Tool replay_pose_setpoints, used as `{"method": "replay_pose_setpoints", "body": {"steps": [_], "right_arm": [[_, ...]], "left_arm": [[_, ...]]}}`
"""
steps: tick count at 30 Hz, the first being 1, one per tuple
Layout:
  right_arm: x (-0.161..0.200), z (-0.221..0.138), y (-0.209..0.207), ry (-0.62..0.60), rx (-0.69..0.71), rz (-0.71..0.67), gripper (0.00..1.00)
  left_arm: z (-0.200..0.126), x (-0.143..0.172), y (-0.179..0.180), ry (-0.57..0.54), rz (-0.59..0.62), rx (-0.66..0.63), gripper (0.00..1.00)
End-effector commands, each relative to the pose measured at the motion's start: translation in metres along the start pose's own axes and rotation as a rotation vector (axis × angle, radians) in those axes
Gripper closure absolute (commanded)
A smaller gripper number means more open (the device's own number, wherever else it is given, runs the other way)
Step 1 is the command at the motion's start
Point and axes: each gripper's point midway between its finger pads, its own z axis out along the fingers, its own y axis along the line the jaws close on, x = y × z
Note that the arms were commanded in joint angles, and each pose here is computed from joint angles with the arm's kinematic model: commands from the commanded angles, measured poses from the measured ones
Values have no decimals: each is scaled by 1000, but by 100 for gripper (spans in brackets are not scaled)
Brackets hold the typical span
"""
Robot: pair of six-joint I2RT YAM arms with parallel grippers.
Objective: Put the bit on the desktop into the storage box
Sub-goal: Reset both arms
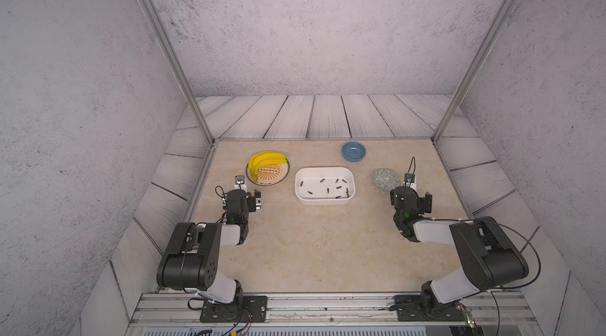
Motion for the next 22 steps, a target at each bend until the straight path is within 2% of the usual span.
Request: {"method": "replay_pose_setpoints", "body": {"steps": [1,10,13,14,16,18,20,22], "right_arm": [[-26,-3,-7,-81,-4,87,0],[-21,1,-5,-78,-107,125,0],[-11,20,5,29,-230,143,0],[-10,25,7,7,-265,174,0],[-7,19,0,-70,-242,197,0],[-7,19,1,-59,-250,188,0],[-4,20,3,9,-258,175,0],[-7,21,4,-34,-255,173,0]], "left_arm": [[3,-8,5,-9,-19,-12,2],[3,-8,4,-9,-19,-12,2],[3,-8,4,-10,-19,-12,2],[3,-8,4,-11,-19,-11,2],[3,-8,5,-10,-19,-13,2],[3,-8,4,-8,-18,-12,2],[4,-8,5,-7,-20,-13,2],[4,-7,4,-4,-20,-11,2]]}}
